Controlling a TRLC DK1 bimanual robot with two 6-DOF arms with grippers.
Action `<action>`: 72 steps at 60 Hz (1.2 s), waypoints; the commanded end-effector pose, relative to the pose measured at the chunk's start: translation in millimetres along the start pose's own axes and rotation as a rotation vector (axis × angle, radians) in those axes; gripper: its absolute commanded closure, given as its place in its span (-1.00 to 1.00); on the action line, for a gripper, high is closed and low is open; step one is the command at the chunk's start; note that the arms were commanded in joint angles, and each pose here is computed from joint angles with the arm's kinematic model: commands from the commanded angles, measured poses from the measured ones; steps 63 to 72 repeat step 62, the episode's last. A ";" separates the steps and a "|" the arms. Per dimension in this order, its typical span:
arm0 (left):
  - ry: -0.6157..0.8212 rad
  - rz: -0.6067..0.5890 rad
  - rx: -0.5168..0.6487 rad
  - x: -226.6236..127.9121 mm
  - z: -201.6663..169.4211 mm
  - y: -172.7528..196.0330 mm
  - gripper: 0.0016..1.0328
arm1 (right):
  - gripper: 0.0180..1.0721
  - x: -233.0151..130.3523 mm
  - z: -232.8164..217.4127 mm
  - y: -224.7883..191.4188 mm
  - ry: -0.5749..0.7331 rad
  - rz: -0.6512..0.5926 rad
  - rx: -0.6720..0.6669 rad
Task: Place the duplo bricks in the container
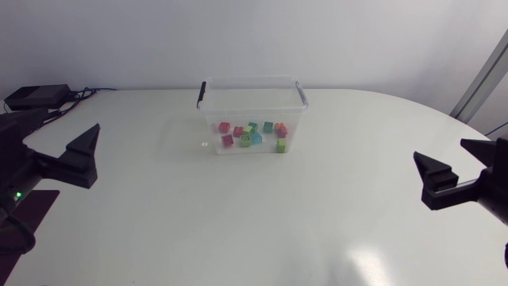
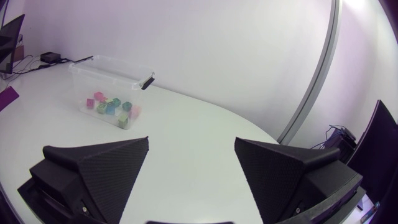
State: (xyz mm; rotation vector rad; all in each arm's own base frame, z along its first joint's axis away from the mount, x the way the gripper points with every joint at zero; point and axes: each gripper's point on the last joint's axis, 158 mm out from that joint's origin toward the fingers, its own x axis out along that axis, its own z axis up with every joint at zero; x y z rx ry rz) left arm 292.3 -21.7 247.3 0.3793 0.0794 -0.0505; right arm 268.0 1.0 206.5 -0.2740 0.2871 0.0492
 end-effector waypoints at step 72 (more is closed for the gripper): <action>-0.022 0.022 -0.380 -30.2 -99.5 -21.0 -0.91 | -0.90 3.4 -57.4 13.3 -0.229 -0.051 0.276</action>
